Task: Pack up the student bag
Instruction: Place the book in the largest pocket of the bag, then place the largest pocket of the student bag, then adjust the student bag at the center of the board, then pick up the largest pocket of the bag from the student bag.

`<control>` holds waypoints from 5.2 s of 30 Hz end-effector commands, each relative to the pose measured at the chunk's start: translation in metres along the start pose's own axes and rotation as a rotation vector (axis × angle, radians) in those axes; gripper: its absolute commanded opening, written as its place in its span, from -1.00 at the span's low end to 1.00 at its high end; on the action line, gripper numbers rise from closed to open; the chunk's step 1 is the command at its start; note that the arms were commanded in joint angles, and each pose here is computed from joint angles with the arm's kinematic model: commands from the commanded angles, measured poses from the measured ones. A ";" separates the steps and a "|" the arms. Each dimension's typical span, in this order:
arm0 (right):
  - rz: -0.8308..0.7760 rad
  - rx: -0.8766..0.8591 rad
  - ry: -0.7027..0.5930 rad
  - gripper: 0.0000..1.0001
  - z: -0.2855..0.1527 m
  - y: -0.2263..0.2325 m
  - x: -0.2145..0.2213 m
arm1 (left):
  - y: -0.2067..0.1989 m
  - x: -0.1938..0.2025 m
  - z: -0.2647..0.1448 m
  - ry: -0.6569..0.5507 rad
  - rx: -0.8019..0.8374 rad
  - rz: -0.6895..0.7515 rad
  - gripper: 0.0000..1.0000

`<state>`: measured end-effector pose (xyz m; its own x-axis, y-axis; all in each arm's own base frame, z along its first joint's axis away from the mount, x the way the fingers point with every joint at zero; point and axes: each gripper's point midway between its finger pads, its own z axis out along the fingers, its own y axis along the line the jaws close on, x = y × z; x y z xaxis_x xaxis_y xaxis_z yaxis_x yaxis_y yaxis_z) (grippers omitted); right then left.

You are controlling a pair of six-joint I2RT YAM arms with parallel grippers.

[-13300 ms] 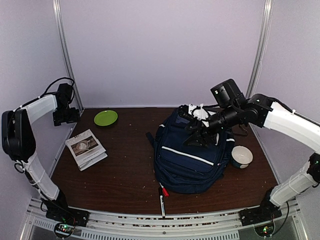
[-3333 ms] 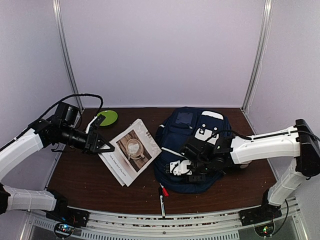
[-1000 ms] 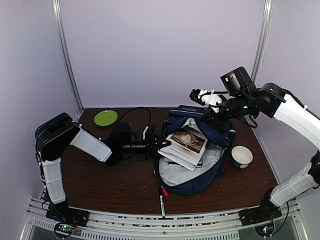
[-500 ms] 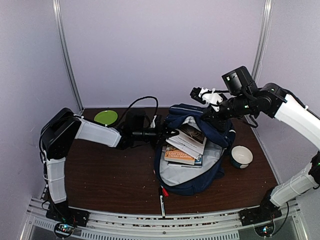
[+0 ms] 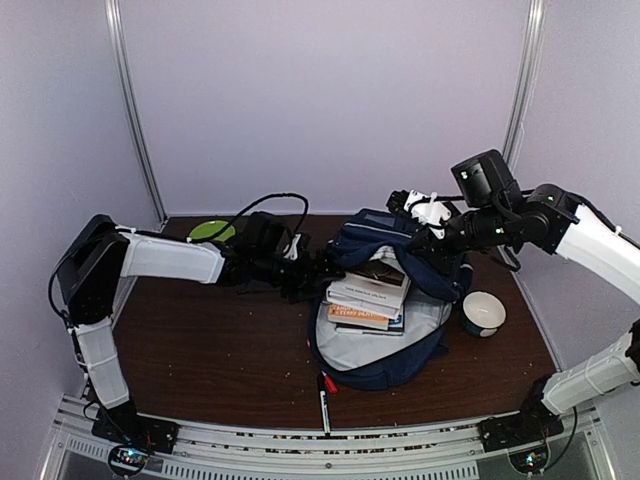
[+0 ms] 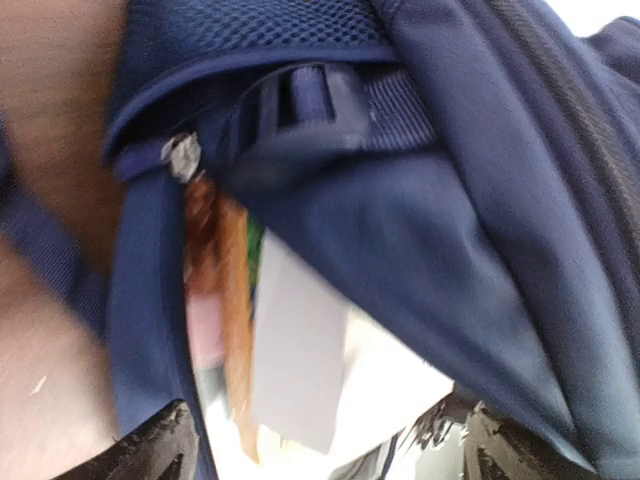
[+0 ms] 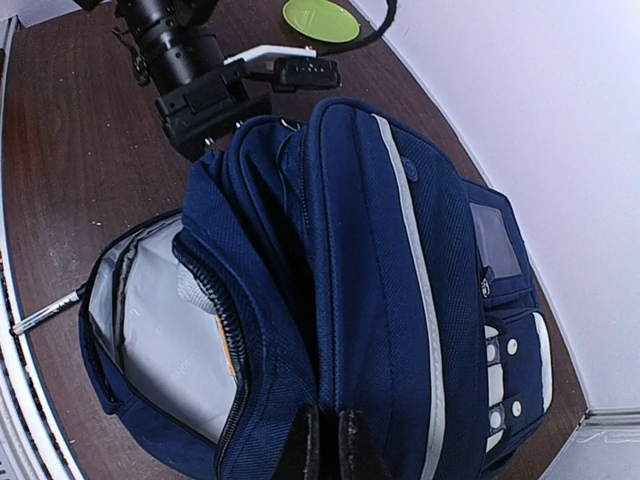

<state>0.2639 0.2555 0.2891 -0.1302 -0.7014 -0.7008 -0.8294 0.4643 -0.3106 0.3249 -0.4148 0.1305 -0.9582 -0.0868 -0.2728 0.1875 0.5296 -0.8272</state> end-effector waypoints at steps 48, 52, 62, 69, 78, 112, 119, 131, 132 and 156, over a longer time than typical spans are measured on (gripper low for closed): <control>-0.222 -0.219 0.100 -0.11 0.022 0.077 0.090 | 0.057 0.013 -0.007 -0.025 -0.198 0.256 -0.13; -0.216 -0.215 0.097 -0.11 0.023 0.075 0.087 | 0.046 0.012 0.005 -0.014 -0.175 0.261 -0.73; -0.022 -0.128 0.120 -0.10 0.022 0.023 0.092 | 0.006 0.036 0.009 0.025 -0.096 0.351 -1.00; 0.185 0.071 0.219 0.39 0.006 -0.040 0.141 | 0.014 0.053 -0.019 0.046 -0.158 0.391 -1.00; 0.577 0.183 0.280 0.47 0.007 -0.115 0.189 | 0.061 0.054 -0.079 0.014 -0.425 0.442 -0.06; 0.623 -0.229 0.333 0.30 0.171 -0.116 0.112 | 0.041 0.070 -0.014 0.075 -0.184 0.410 0.17; 0.620 -0.147 0.247 0.31 0.125 -0.147 0.091 | 0.024 0.073 -0.012 0.074 -0.179 0.471 0.16; 0.527 -0.087 0.058 0.33 0.015 -0.113 0.063 | 0.076 0.115 -0.086 0.132 -0.378 0.456 0.20; 0.492 -0.099 0.043 0.32 0.009 -0.103 0.059 | 0.076 0.115 -0.094 0.120 -0.388 0.454 0.20; -0.465 -0.128 0.075 0.11 0.061 0.149 0.001 | 0.046 0.015 -0.119 -0.380 -0.299 0.197 0.52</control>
<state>0.1756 0.3204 0.1987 0.1889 -0.8538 -0.4851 -0.9137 0.0282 -0.4055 0.2789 -0.2903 0.1331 -0.7851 -0.1308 -0.6054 0.2858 0.7907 -0.5414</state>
